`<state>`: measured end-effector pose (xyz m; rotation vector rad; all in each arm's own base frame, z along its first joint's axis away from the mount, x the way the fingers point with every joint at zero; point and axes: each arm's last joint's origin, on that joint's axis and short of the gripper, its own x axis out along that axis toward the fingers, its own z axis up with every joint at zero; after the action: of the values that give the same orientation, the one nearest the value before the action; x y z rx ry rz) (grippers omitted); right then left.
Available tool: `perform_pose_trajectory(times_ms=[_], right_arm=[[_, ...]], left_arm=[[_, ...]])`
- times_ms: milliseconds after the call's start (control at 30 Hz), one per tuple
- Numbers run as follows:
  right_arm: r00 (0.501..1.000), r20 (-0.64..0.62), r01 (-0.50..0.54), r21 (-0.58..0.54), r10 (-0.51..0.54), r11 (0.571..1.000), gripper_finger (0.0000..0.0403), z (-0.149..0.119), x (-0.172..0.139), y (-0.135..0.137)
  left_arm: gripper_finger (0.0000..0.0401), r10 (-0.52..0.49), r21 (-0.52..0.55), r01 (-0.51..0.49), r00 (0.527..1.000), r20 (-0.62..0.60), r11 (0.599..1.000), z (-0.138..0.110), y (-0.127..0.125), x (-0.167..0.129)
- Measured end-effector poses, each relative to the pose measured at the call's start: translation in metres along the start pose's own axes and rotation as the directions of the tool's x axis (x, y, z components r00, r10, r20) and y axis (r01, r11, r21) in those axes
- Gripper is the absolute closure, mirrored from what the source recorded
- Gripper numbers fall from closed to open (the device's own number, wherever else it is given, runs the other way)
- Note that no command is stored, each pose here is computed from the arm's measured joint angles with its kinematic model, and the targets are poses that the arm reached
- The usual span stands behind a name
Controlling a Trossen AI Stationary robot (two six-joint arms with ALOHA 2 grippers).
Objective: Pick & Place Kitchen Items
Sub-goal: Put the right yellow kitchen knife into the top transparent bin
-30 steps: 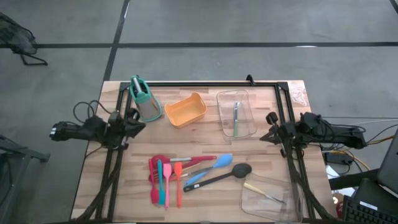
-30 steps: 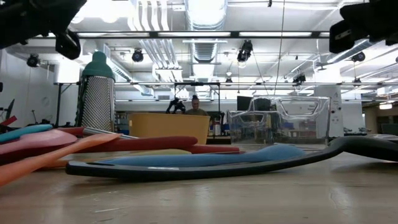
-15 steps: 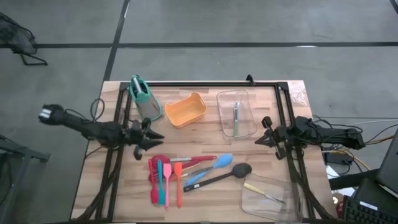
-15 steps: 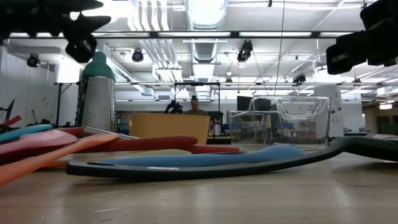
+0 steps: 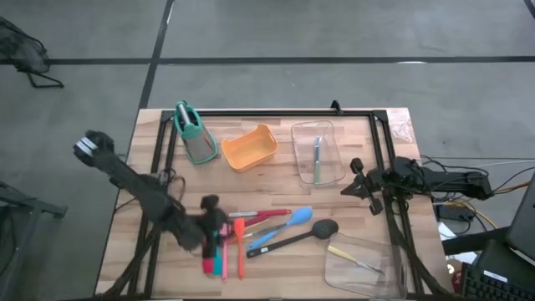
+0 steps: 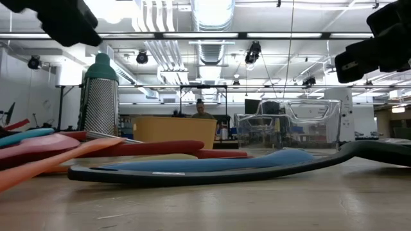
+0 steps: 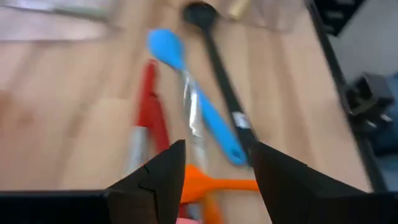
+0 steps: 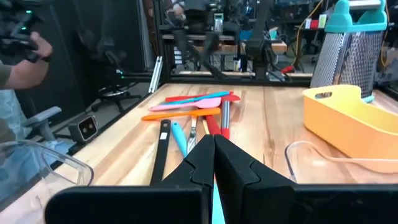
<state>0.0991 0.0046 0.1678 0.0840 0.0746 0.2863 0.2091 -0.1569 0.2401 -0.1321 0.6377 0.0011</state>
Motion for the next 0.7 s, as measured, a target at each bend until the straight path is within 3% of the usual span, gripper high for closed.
perform_pose_trajectory(times_ms=[267,567,700], right_arm=[[1.0,-0.018,0.002,-0.005,-0.002,1.0,0.0394,-0.001,0.001,-0.001],[1.0,-0.022,0.002,0.004,-0.002,1.0,0.0394,-0.002,0.002,-0.001],[1.0,-0.022,0.002,0.004,-0.002,1.0,0.0394,-0.002,0.002,-0.001]], left_arm=[[0.0211,0.043,0.067,-0.036,0.994,-0.101,0.997,-0.001,-0.041,0.054],[0.0211,0.179,0.128,-0.146,0.939,-0.294,0.981,0.003,-0.044,0.095],[0.0211,0.173,0.139,-0.132,0.923,-0.343,0.981,0.002,-0.04,0.109]])
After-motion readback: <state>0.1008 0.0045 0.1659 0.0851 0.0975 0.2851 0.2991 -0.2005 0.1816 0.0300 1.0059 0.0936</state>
